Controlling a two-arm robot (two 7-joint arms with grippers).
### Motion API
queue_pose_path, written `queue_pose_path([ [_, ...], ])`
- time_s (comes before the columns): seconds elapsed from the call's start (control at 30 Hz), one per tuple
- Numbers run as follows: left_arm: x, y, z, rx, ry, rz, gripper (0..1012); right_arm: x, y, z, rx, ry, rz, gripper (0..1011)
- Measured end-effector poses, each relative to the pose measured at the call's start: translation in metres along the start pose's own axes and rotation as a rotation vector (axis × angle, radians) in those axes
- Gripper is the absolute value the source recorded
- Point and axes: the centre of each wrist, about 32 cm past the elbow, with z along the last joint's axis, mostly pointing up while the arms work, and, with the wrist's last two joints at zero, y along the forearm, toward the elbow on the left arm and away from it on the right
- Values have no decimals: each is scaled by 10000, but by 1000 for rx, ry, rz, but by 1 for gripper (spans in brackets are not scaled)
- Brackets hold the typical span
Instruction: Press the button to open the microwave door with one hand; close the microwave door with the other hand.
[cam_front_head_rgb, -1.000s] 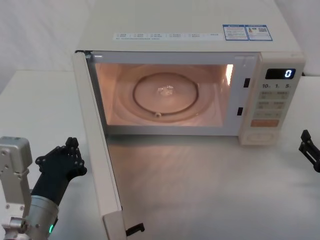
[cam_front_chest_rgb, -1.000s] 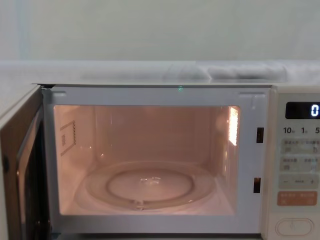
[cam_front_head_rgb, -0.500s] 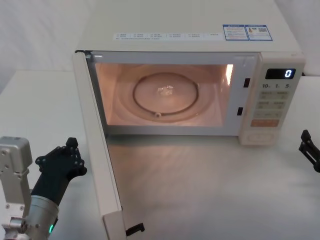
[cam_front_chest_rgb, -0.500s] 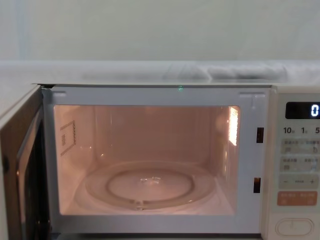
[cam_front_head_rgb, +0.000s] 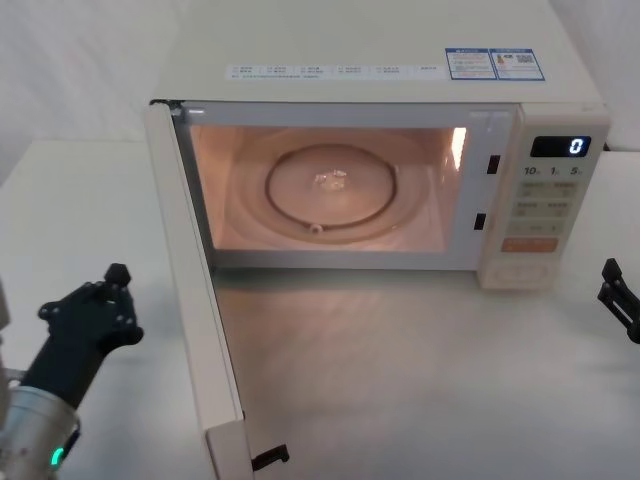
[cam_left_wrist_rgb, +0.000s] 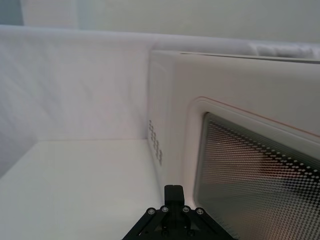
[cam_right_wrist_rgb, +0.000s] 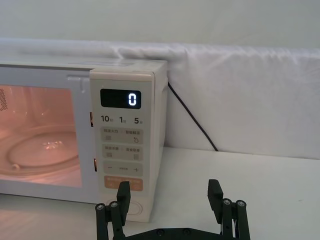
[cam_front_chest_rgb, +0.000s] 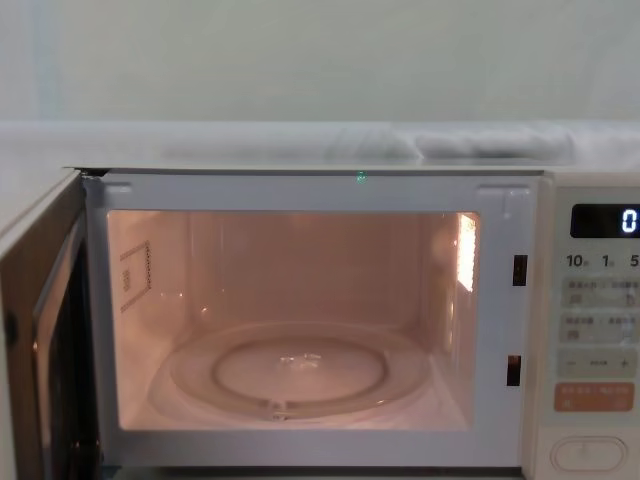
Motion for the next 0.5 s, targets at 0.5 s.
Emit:
queue_pose_path([
  [0.5, 436, 412, 237, 19, -24, -17, 0, 0, 0, 0, 0, 0, 0, 1002],
])
